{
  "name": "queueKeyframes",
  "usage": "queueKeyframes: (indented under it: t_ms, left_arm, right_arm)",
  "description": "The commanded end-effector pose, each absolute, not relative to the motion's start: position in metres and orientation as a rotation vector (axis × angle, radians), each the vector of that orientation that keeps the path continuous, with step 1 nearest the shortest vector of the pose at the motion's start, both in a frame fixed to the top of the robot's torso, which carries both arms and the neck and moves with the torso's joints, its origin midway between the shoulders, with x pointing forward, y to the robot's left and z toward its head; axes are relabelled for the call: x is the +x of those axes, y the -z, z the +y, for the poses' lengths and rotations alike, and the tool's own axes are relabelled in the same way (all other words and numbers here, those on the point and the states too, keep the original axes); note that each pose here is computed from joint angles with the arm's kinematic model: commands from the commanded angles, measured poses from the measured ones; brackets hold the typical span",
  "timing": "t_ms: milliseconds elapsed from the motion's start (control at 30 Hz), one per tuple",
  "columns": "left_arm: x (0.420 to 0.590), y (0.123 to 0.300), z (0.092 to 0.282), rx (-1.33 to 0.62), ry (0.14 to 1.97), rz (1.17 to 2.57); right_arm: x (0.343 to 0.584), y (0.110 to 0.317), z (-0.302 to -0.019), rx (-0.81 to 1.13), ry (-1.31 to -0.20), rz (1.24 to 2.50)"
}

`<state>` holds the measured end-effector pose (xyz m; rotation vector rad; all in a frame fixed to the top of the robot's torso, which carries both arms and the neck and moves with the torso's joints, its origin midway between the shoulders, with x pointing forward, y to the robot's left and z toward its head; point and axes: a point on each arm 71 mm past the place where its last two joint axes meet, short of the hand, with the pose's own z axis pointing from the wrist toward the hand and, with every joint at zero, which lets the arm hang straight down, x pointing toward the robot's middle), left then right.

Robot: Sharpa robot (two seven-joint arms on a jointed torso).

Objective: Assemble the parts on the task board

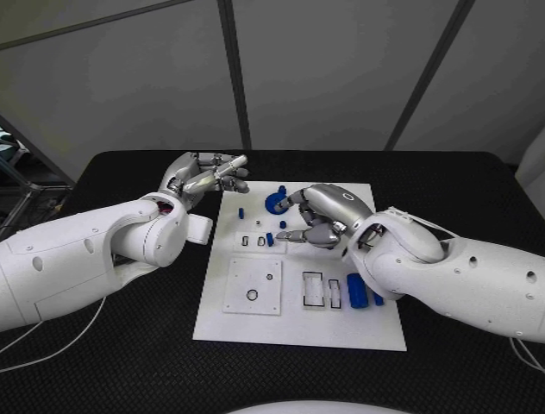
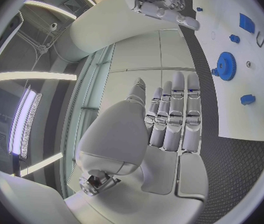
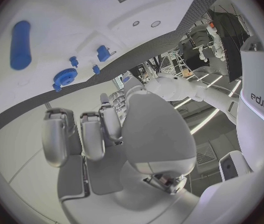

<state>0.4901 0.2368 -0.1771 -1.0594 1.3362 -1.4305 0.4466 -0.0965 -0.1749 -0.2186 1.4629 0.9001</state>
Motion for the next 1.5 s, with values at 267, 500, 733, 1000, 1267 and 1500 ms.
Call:
queueKeyframes:
  t_ms: [267, 500, 733, 1000, 1267, 1500]
  left_arm:
    - [0.488, 0.187, 0.237, -0.817, 1.21, 1.737]
    - [0.492, 0.179, 0.228, -0.605, 0.934, 2.007]
    - [0.504, 0.168, 0.212, -0.414, 0.664, 2.155]
    - [0.513, 0.176, 0.192, -0.295, 0.508, 2.212]
    - [0.518, 0.178, 0.179, -0.228, 0.462, 2.214]
    - [0.518, 0.182, 0.168, -0.187, 0.45, 2.229]
  right_arm:
    - [0.458, 0.135, -0.158, 0.052, -1.106, 1.498]
    - [0.471, 0.123, -0.194, 0.176, -1.075, 1.506]
    - [0.486, 0.122, -0.218, 0.241, -0.992, 1.48]
    - [0.495, 0.123, -0.224, 0.251, -0.939, 1.466]
    - [0.496, 0.124, -0.219, 0.225, -0.92, 1.47]
    - [0.497, 0.125, -0.216, 0.21, -0.909, 1.477]
